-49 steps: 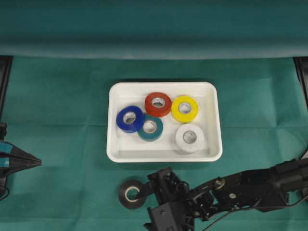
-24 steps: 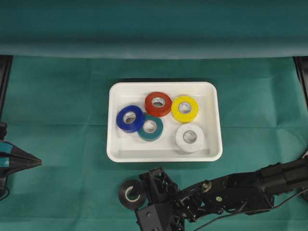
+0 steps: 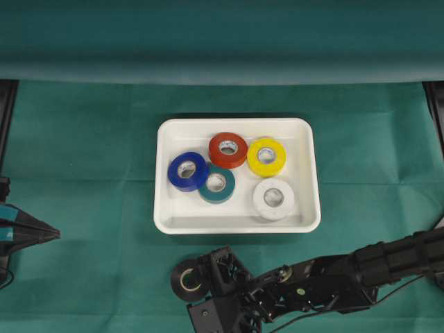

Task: Put the tape into the white case with the right arm.
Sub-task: 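Move the right gripper down onto the black tape roll and grasp it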

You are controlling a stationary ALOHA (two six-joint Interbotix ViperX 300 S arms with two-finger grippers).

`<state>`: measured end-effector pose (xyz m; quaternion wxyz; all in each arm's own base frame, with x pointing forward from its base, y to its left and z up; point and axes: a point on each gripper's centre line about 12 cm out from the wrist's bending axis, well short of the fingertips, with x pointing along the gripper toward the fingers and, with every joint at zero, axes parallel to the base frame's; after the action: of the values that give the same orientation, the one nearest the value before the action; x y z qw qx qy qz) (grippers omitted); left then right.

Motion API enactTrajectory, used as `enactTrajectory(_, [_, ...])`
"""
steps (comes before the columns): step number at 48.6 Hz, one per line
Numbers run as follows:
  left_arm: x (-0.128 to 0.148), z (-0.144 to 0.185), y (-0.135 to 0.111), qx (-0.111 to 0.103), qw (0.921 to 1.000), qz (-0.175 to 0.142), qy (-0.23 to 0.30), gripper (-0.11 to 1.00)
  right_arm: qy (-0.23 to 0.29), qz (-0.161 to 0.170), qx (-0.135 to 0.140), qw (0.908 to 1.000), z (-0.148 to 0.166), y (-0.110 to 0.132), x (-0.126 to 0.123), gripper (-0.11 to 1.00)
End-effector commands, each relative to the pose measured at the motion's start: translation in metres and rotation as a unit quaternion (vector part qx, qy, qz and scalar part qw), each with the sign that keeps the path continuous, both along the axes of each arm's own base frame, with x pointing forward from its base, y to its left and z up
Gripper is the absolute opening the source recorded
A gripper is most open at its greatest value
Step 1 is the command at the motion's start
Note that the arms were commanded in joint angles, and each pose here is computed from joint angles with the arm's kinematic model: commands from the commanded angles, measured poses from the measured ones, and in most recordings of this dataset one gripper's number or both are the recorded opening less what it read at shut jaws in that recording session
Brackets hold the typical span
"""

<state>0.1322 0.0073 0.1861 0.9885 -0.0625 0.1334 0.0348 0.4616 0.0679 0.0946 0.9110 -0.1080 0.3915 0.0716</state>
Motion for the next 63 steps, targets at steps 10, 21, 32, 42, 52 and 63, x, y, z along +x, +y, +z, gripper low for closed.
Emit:
enactTrajectory(10, [0.001,0.004,0.0,0.0,1.0,0.001,-0.006,0.0,-0.013,-0.03,0.019,0.9993,0.009,-0.011,0.01,0.58])
enactTrajectory(21, [0.001,0.004,0.0,-0.001,1.0,0.001,-0.006,0.0,-0.013,-0.082,0.067,0.9943,0.01,-0.015,0.011,0.47])
enactTrajectory(32, [0.001,0.004,0.0,-0.001,1.0,0.001,-0.005,0.0,-0.013,-0.081,0.067,0.9943,0.009,-0.015,0.012,0.46])
enactTrajectory(42, [0.001,0.004,0.0,0.0,1.0,0.001,-0.006,0.0,-0.014,-0.083,0.07,0.994,0.01,-0.015,0.011,0.41])
enactTrajectory(52, [0.001,0.004,0.0,-0.001,1.0,0.001,-0.006,0.0,-0.017,-0.085,0.073,0.9936,0.012,-0.014,0.013,0.08])
enactTrajectory(63, [0.001,0.004,0.0,0.0,1.0,0.001,-0.006,0.0,-0.019,-0.083,0.073,0.9937,0.013,-0.014,0.014,0.02])
